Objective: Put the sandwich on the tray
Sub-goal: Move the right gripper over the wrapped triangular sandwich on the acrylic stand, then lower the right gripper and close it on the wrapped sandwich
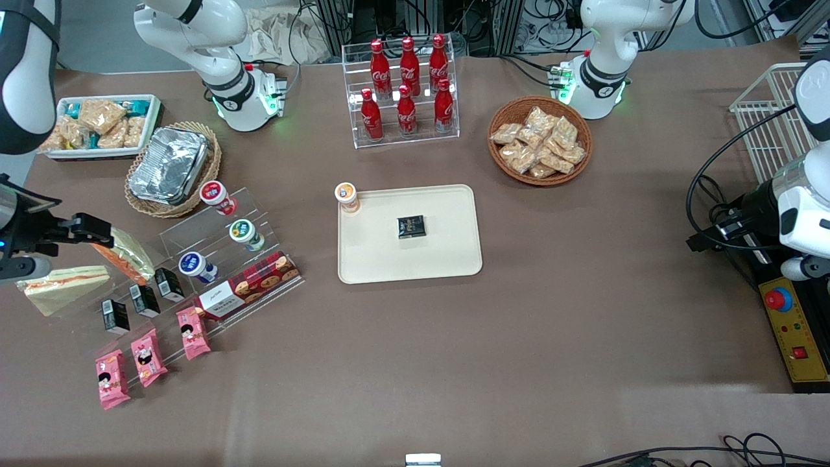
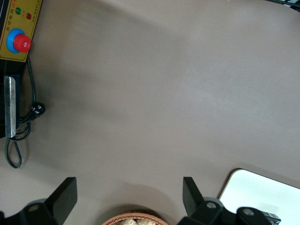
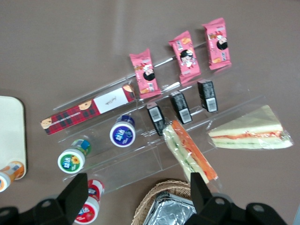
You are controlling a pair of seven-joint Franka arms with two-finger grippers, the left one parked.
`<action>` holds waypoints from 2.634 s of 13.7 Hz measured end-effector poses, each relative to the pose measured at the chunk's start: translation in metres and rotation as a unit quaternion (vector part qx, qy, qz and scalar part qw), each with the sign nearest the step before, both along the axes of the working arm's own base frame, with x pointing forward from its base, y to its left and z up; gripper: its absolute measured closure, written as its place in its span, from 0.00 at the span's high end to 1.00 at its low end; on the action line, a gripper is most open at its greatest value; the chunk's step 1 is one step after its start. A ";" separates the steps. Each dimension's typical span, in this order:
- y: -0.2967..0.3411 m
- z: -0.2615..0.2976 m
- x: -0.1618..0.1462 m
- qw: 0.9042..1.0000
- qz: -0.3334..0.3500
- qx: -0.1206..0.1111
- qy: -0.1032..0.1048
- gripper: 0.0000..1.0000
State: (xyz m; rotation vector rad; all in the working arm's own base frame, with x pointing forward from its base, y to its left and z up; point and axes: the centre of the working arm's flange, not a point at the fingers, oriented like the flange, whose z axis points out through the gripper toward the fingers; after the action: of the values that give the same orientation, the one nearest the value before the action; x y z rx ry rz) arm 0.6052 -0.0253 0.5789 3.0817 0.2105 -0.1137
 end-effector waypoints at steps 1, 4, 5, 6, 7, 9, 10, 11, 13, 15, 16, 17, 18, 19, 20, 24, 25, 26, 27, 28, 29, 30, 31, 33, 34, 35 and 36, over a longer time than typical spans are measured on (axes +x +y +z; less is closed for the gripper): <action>0.005 0.000 0.000 1.000 -0.002 0.000 0.000 0.97; 0.001 -0.002 0.000 0.999 -0.036 -0.003 0.001 0.97; -0.003 -0.002 0.000 0.999 -0.053 -0.004 0.001 0.97; -0.006 -0.002 0.000 0.998 -0.067 -0.006 0.001 0.97; -0.009 -0.003 0.000 0.997 -0.077 -0.010 0.001 0.97; -0.019 -0.006 0.001 0.993 -0.118 -0.020 0.001 0.97; -0.026 -0.008 0.001 0.987 -0.157 -0.024 0.000 0.97; -0.034 -0.011 0.002 0.981 -0.193 -0.030 0.000 0.97; -0.063 -0.016 0.001 0.968 -0.248 -0.038 -0.001 0.97; -0.102 -0.018 -0.003 0.955 -0.294 -0.044 -0.008 0.97; -0.119 -0.019 -0.004 0.943 -0.329 -0.048 -0.016 0.97; -0.131 -0.021 -0.002 0.929 -0.365 -0.052 -0.027 0.97; -0.140 -0.023 0.000 0.914 -0.400 -0.054 -0.040 0.97; -0.148 -0.028 0.004 0.896 -0.438 -0.057 -0.051 0.97; -0.156 -0.033 0.008 0.877 -0.474 -0.059 -0.063 0.97; -0.218 -0.072 0.014 0.822 -0.561 -0.051 -0.083 0.97; -0.235 -0.084 0.013 0.814 -0.574 -0.045 -0.081 0.97; -0.248 -0.097 0.013 0.807 -0.584 -0.040 -0.078 0.97; -0.258 -0.111 0.014 0.801 -0.593 -0.035 -0.074 0.97; -0.263 -0.122 0.015 0.798 -0.598 -0.028 -0.071 0.97; -0.265 -0.131 0.018 0.797 -0.600 -0.024 -0.071 0.97; -0.264 -0.138 0.022 0.797 -0.599 -0.022 -0.072 0.97; -0.263 -0.142 0.024 0.798 -0.598 -0.022 -0.073 0.97; -0.261 -0.148 0.026 0.799 -0.597 -0.022 -0.070 0.97; -0.261 -0.151 0.026 0.799 -0.597 -0.022 -0.068 0.97; -0.260 -0.154 0.025 0.799 -0.597 -0.023 -0.064 0.97; -0.260 -0.158 0.024 0.799 -0.598 -0.024 -0.060 0.97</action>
State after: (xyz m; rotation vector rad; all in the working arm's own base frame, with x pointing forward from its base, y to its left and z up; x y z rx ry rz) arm 0.6291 -0.2856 0.4208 2.5920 -1.6803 0.0430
